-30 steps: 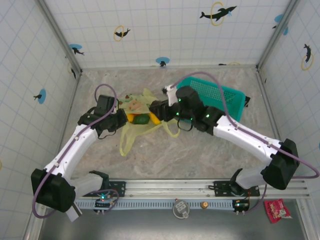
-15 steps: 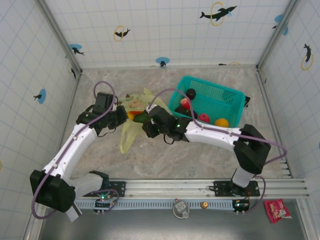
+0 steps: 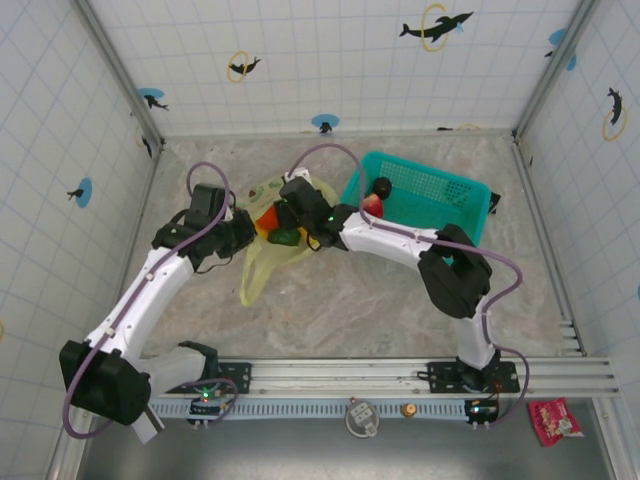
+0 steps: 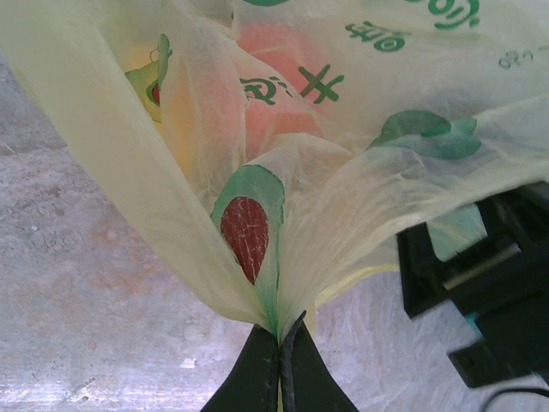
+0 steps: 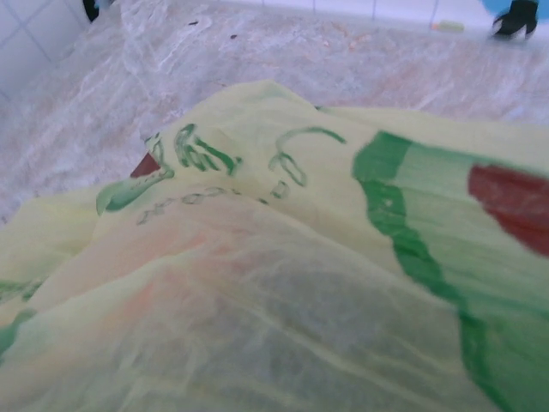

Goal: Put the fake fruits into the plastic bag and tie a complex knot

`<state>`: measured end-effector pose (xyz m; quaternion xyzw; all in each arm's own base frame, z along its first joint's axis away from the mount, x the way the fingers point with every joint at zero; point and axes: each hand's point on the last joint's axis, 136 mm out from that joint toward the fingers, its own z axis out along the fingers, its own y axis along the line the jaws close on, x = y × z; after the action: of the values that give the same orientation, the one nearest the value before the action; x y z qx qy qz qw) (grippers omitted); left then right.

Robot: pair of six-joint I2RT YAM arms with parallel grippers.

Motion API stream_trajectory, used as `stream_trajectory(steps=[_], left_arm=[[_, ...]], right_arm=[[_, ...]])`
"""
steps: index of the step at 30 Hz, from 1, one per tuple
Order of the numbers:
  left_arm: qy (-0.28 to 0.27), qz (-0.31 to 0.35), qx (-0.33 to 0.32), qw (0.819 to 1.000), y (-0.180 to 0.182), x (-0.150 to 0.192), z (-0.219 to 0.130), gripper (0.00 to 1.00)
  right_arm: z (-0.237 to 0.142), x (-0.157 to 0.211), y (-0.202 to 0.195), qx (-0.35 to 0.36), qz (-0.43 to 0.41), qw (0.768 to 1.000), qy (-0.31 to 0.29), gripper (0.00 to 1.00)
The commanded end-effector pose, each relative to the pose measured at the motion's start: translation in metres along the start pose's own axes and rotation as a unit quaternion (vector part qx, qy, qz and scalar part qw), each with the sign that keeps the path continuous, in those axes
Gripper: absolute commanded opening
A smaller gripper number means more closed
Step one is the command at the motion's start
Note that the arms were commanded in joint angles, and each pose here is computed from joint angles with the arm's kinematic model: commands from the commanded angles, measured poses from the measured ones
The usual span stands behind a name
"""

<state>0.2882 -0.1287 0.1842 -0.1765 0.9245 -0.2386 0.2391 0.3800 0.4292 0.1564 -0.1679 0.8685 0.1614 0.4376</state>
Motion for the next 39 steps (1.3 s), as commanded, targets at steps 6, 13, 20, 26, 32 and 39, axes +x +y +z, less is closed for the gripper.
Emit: stream_trajectory(steps=[6, 13, 20, 26, 32, 39], left_arm=[[0.001, -0.016, 0.032, 0.999, -0.019, -0.008, 0.001, 0.0], [-0.013, -0.017, 0.023, 1.0, -0.015, -0.012, -0.002, 0.0], [-0.013, -0.017, 0.021, 1.0, -0.012, -0.011, -0.002, 0.0], [-0.012, -0.017, 0.018, 1.0, -0.009, -0.01, 0.001, 0.0], [-0.016, -0.013, 0.01, 1.0, -0.003, -0.009, 0.0, 0.0], [-0.014, -0.011, 0.007, 1.0, 0.003, -0.003, 0.0, 0.0]], right_arm=[[-0.012, -0.005, 0.006, -0.042, 0.021, 0.999, -0.003, 0.92], [-0.081, -0.025, 0.034, -0.164, 0.016, 0.986, -0.021, 0.78], [-0.152, 0.01, 0.052, -0.289, 0.003, 0.957, 0.011, 0.73], [-0.201, 0.017, 0.035, -0.319, 0.006, 0.948, -0.015, 0.72], [-0.22, 0.026, -0.014, -0.278, 0.038, 0.959, -0.04, 0.52], [-0.219, 0.047, -0.115, -0.099, 0.139, 0.985, -0.034, 0.0]])
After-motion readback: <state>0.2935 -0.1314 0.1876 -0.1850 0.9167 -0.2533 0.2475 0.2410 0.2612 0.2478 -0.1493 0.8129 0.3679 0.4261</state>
